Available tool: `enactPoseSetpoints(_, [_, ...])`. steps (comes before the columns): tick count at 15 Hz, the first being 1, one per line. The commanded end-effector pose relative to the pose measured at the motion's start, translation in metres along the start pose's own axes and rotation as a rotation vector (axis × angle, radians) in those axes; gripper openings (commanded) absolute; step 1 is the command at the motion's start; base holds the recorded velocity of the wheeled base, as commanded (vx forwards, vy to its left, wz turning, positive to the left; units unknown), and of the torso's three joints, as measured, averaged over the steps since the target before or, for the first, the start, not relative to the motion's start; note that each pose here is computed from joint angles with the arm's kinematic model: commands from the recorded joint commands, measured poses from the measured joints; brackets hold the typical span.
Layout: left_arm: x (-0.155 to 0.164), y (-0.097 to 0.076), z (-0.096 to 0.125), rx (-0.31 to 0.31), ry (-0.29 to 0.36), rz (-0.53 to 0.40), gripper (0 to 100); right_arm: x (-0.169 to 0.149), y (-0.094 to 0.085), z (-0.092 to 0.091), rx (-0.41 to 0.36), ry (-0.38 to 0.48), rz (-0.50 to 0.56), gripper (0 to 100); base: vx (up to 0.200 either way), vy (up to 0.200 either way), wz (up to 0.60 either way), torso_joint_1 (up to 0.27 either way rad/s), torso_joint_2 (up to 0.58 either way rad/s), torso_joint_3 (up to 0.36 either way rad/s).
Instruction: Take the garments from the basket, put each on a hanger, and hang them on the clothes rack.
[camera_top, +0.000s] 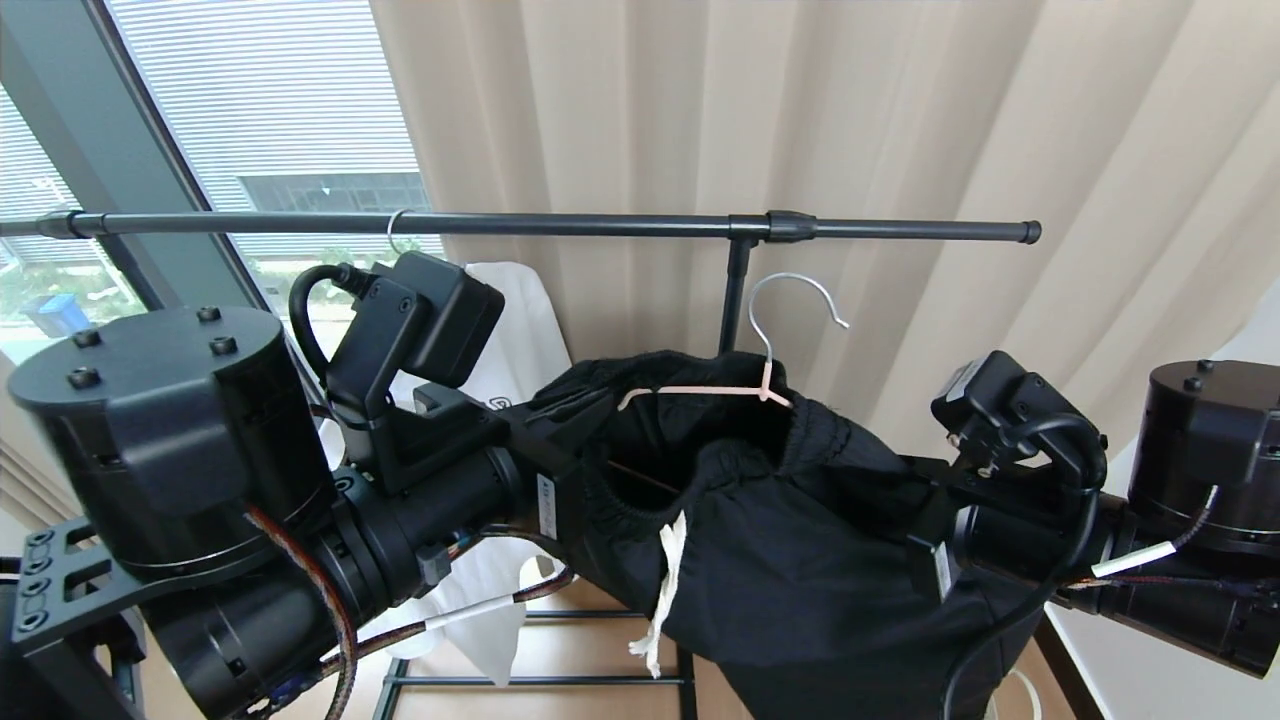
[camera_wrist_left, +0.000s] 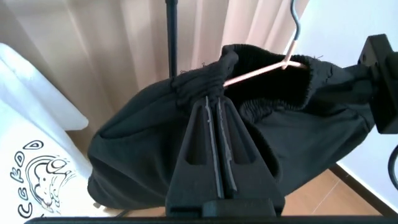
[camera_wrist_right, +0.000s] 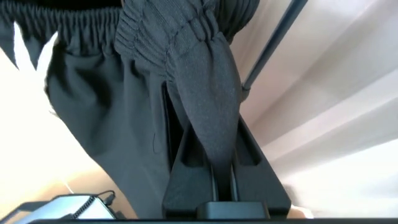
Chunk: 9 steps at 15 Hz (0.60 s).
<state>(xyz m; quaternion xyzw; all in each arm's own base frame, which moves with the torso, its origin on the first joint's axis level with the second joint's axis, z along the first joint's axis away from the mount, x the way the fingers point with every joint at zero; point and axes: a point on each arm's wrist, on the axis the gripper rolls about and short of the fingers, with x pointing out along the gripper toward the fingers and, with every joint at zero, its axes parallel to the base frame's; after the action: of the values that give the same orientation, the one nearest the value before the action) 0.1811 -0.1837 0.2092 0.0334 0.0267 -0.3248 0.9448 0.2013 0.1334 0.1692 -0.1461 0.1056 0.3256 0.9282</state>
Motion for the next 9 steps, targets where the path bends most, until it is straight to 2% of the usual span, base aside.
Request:
enactPoseSetpoints(1, [-0.001,-0.001,-0.005,0.004,0.017,-0.002,0,0.004,0.0,0.002,0.012,-0.003,0.002,0,0.0,0.0,0.0,0.0,0.0,0.0])
enactPoseSetpoints(4, [-0.003,-0.005,-0.01,0.005,0.035,-0.021,0,0.006,0.001,0.009,0.082,-0.028,0.009,0,0.0,0.0,0.0,0.0,0.0,0.0])
enactPoseSetpoints(6, [-0.004,-0.008,-0.014,0.009,0.051,-0.033,0,0.006,0.002,0.01,0.099,-0.032,0.015,0,0.0,0.0,0.0,0.0,0.0,0.0])
enactPoseSetpoints(9, [-0.006,-0.012,-0.021,0.01,0.074,-0.07,0,0.006,0.001,0.015,0.119,-0.088,0.007,0,0.0,0.0,0.0,0.0,0.0,0.0])
